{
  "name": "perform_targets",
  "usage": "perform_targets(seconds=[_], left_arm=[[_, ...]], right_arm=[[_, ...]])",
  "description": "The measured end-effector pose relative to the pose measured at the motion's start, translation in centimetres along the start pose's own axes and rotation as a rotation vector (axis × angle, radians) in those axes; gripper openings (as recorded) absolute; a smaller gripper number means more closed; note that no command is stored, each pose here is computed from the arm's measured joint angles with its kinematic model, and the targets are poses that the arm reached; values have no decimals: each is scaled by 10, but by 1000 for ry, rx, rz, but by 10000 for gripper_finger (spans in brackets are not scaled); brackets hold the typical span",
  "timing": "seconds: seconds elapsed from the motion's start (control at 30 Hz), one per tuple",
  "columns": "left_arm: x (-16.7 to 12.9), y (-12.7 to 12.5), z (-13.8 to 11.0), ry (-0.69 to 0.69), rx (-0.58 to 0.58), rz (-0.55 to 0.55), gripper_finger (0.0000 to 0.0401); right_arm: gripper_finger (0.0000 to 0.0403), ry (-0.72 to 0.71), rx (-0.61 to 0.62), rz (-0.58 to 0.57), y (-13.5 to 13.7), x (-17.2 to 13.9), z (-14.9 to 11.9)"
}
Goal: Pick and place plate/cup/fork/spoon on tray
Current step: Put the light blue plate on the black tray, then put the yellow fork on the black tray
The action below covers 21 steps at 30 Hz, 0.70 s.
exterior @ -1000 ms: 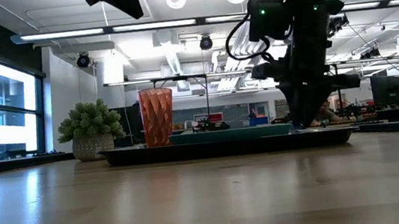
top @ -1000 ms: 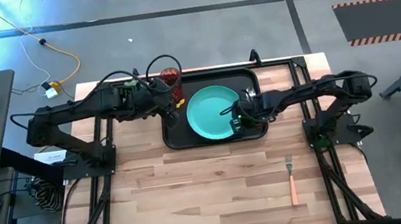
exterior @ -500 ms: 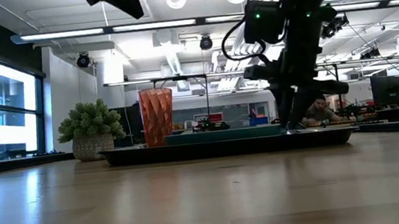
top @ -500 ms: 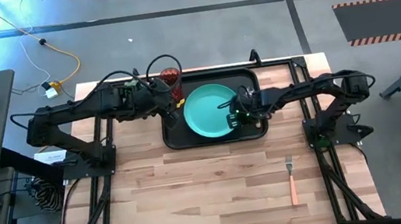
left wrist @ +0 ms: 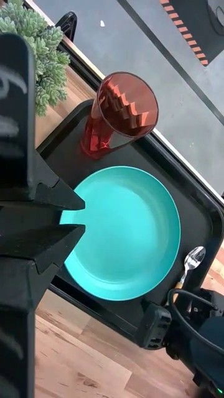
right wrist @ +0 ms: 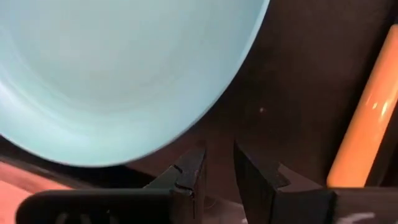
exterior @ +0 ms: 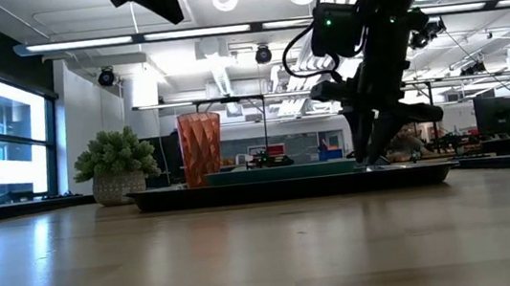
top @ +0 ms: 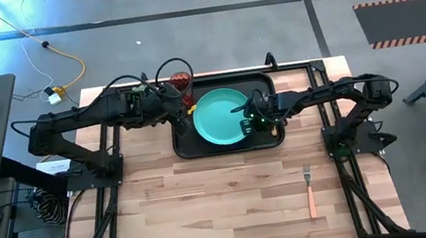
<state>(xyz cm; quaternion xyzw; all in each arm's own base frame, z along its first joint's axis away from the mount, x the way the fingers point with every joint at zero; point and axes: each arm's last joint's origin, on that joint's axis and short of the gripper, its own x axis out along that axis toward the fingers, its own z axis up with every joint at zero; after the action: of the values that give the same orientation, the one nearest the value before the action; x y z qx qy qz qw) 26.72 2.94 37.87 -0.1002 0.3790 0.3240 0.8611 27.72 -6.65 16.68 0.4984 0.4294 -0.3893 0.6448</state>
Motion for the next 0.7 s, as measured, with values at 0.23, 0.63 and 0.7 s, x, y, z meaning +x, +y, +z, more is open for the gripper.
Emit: perform_targets(seconds=[0.23, 0.63, 0.7], left_arm=[[0, 0, 0, -4, -3, -2, 39], [0, -1, 1, -1, 0, -15, 39], [0, -1, 1, -1, 20, -15, 39]], right_arm=[[72, 20, 1, 54, 3, -15, -8], [72, 77, -31, 260, 12, -69, -46], [72, 120, -38, 287, 14, -75, -54]])
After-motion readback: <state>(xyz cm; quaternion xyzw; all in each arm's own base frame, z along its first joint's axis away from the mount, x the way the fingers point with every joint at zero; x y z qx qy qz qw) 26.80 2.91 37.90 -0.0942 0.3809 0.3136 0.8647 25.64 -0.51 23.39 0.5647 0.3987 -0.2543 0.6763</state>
